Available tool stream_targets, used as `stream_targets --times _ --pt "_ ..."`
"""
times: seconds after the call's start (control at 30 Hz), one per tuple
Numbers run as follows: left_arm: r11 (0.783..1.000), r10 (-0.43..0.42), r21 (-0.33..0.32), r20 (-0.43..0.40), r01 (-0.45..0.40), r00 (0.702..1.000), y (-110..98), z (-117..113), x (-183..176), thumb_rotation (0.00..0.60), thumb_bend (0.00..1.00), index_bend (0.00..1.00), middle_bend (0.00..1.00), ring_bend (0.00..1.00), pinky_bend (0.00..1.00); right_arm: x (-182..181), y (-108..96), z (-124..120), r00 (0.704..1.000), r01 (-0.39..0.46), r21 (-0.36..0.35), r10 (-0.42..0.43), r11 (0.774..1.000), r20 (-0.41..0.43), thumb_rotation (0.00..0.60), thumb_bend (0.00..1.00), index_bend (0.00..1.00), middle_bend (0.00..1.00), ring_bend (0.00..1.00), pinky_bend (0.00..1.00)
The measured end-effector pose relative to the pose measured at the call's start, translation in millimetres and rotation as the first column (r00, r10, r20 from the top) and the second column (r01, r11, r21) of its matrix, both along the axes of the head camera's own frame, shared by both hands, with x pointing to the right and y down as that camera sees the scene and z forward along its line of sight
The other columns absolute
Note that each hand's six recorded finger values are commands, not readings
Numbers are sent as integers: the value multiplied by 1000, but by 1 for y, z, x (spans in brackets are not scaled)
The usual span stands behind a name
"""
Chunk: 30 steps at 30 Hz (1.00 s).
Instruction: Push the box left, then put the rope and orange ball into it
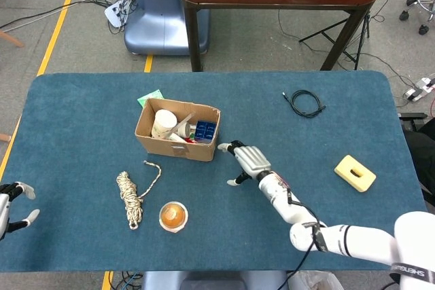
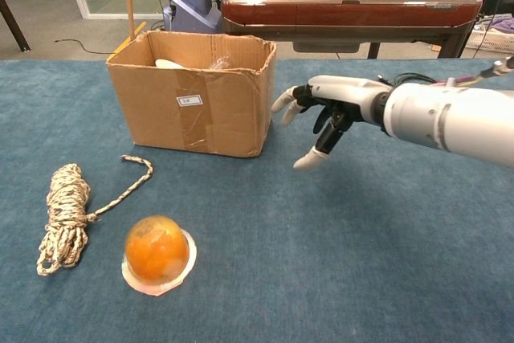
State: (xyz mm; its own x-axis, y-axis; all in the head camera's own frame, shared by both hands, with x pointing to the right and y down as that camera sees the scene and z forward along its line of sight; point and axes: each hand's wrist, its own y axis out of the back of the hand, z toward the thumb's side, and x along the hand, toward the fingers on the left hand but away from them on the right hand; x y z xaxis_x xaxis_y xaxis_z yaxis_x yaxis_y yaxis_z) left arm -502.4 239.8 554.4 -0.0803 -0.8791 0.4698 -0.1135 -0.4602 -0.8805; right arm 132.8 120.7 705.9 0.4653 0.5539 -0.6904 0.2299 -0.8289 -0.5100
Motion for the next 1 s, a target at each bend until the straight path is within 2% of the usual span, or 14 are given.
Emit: stream_targets --times 0.17,0.33,0.47,0.57,0.67,0.8,0.9,1.0 --pt "999 23 -25 -5 -23 1000 2 10 6 600 185 521 432 357 517 28 8 -27 1000 28 45 -28 999 -2 600 135 192 255 94 277" --pt "996 74 -37 -23 -75 997 1 23 19 600 185 521 438 357 516 66 15 -63 999 40 139 -38 989 -18 600 137 217 278 108 277" --pt "993 109 -33 -43 -111 993 1 30 29 600 185 508 442 357 516 101 20 -93 998 47 230 -36 972 -52 600 138 217 282 111 277" --pt "988 151 -13 -68 -152 986 0 32 39 600 185 482 443 352 516 129 24 -114 995 48 307 -20 950 -94 600 139 217 289 116 277" --pt "976 219 15 -103 -219 970 0 34 52 600 184 475 443 347 517 156 29 -135 990 43 381 11 923 -137 600 139 218 292 117 277" --pt "944 328 52 -176 -324 928 -1 38 77 600 184 448 421 333 516 190 43 -160 981 42 466 51 884 -186 600 140 232 294 117 277" --pt "913 405 56 -213 -403 889 -2 43 96 600 184 413 328 269 484 211 54 -174 977 32 502 80 864 -198 600 141 256 302 123 277" --pt "885 458 25 -229 -465 859 -1 50 112 600 183 362 241 191 407 227 66 -183 976 8 517 105 856 -189 600 141 256 304 127 277"
